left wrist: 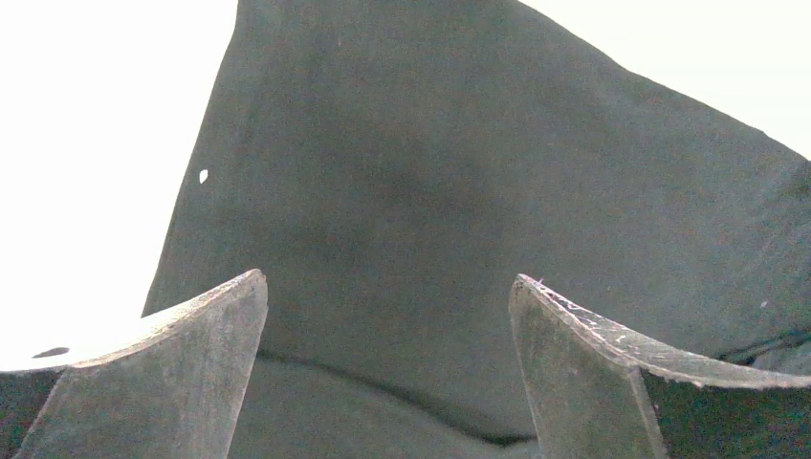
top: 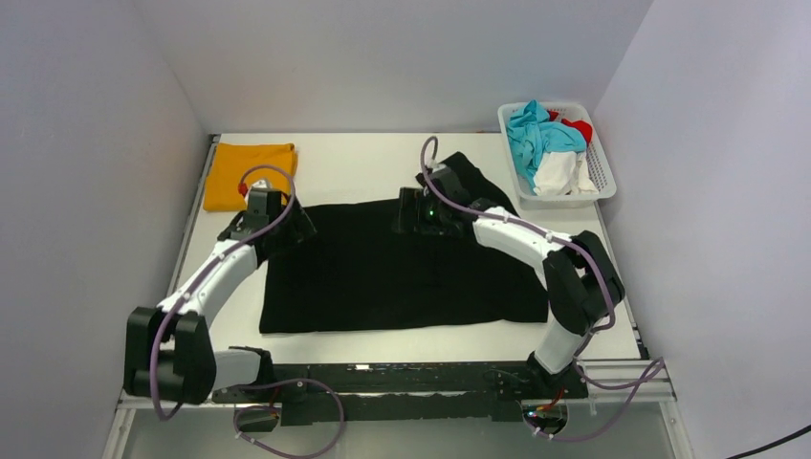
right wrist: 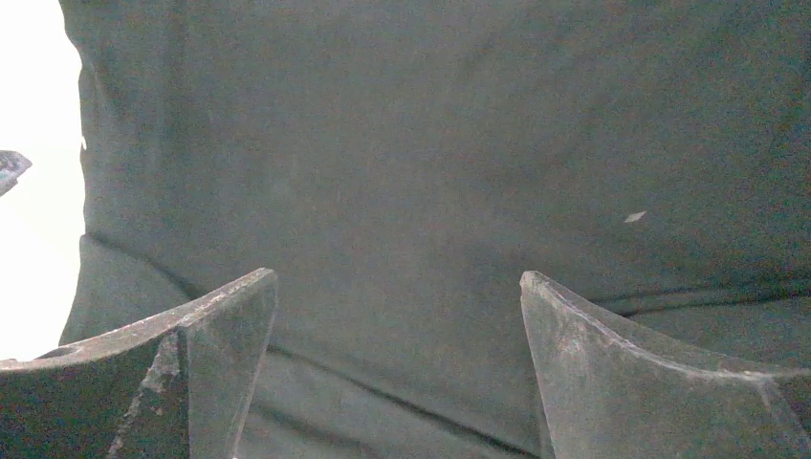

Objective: Fold and stack the t-shirts
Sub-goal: Grab the side of the flattened tshirt furthest away from the robot with both arms

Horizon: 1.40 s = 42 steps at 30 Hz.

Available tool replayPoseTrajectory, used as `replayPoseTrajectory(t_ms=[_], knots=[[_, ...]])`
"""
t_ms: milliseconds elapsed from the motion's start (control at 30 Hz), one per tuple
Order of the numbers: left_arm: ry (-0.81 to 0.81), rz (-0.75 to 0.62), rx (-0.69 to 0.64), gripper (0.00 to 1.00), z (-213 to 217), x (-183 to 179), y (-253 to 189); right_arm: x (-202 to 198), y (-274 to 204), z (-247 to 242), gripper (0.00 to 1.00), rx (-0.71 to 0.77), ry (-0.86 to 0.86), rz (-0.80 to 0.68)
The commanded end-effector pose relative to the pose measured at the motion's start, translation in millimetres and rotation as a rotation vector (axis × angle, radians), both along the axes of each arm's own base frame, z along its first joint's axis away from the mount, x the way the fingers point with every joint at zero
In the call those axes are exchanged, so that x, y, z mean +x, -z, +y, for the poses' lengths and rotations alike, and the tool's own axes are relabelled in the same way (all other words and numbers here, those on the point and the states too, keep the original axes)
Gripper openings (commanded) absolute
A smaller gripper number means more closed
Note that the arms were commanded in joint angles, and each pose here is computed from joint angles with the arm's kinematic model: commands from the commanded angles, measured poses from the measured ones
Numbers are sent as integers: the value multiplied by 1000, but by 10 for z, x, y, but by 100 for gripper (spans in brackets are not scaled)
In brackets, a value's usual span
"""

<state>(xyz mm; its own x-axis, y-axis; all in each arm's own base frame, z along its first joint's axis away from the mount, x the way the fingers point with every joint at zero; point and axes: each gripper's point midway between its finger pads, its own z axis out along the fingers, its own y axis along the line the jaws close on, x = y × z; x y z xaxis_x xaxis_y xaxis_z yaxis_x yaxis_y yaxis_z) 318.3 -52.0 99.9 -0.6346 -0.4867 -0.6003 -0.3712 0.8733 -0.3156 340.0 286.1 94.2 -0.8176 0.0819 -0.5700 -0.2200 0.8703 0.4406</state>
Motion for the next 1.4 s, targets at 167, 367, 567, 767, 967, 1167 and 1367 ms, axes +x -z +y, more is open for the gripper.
replayPoseTrajectory(t_ms=[167, 367, 567, 767, 967, 1167, 1367], knots=[[-76, -28, 2, 99, 261, 871, -95, 1083, -652, -964, 100, -98, 306, -189], [-168, 59, 80, 96, 539, 1195, 60, 1166, -913, -1538, 100, -200, 456, -210], [-181, 80, 128, 93, 683, 1384, 138, 330, -536, -1444, 100, -9, 448, -123], [-165, 46, 98, 87, 799, 1424, 344, -222, -648, -1473, 100, -19, 492, -119], [-111, 46, 62, 82, 740, 1484, 470, -499, -828, -1411, 100, 23, 531, -105], [-39, 44, -8, 70, 567, 1546, 627, -520, -1063, -1475, 100, 54, 590, -154], [-10, 50, -62, 60, 459, 1534, 650, -185, -1447, -1399, 100, 17, 586, -232]])
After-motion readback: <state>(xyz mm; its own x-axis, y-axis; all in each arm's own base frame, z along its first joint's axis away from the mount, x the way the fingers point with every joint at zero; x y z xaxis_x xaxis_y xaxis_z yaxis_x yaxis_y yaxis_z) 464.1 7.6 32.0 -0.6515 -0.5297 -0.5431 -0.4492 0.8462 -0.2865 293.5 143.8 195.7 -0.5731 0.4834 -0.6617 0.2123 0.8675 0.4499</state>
